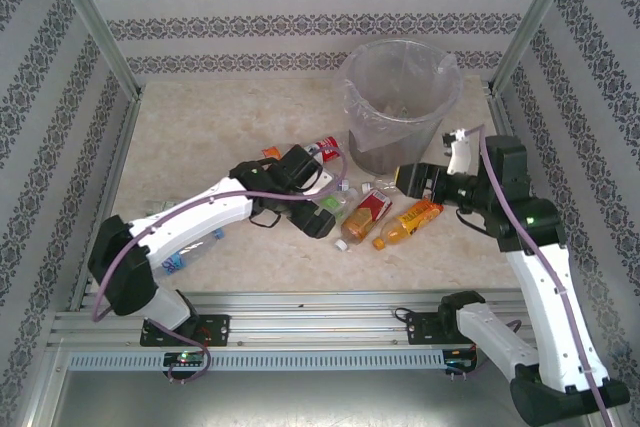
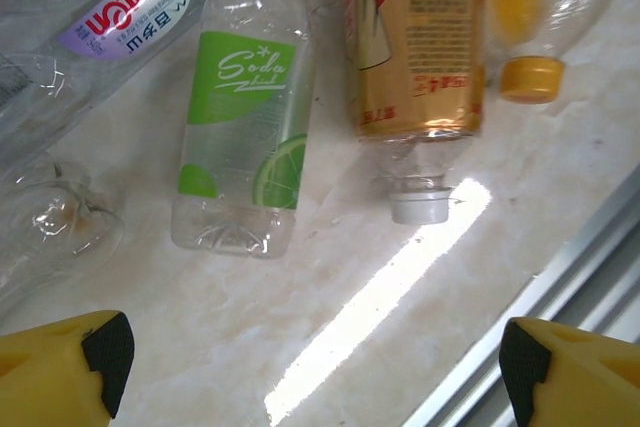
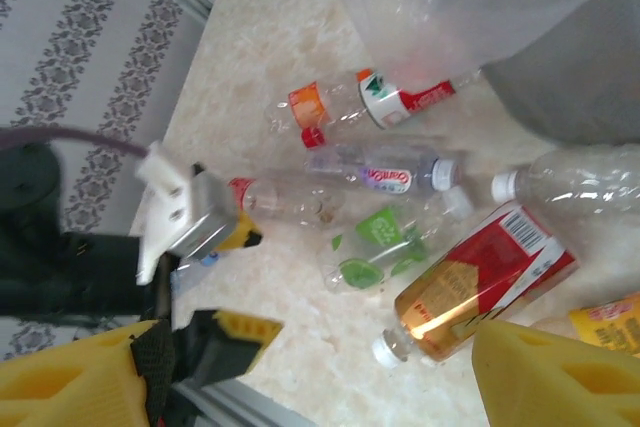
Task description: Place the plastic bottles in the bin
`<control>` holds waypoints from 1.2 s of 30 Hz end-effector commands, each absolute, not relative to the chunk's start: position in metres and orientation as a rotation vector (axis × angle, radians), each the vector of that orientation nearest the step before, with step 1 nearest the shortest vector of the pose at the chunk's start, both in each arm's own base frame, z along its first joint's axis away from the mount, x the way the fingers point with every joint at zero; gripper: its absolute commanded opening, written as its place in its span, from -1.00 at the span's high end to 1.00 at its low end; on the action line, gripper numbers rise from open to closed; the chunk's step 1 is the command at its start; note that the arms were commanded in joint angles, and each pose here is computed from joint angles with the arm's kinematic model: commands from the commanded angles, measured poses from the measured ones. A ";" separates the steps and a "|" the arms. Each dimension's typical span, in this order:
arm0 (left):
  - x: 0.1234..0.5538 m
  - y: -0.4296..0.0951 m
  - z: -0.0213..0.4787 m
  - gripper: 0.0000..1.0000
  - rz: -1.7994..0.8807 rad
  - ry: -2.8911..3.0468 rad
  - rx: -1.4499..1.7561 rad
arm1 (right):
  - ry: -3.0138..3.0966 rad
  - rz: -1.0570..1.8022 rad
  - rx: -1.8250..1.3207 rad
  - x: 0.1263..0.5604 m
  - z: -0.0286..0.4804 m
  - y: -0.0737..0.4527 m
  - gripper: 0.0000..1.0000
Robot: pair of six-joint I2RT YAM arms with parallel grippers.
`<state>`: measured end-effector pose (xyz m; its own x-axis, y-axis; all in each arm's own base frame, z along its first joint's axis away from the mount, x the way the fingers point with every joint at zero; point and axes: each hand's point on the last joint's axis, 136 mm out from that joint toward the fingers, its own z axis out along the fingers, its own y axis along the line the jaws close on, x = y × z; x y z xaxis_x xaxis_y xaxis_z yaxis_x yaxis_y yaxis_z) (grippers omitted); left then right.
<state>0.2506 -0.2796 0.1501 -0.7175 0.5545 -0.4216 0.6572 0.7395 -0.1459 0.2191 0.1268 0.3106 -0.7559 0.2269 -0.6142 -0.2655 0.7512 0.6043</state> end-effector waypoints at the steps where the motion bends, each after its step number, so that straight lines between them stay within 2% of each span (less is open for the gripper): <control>1: 0.259 -0.281 0.138 -0.87 -0.307 2.601 0.972 | 2.230 1.035 -0.075 0.201 0.306 0.139 -0.62; 4: 0.268 -0.284 0.120 -0.82 -0.250 2.637 0.986 | 2.225 1.102 -0.081 0.192 0.297 0.145 -0.68; 12: 0.291 -0.279 0.083 -0.79 -0.051 2.664 1.004 | 2.262 1.126 -0.061 0.187 0.279 0.146 -0.69; 26: 0.288 -0.291 0.042 -0.66 -0.095 2.736 1.089 | 2.289 1.115 -0.042 0.186 0.269 0.144 -0.69; 36: 0.285 -0.285 0.053 -0.23 -0.133 2.731 1.035 | 2.306 1.120 -0.021 0.185 0.260 0.144 -0.69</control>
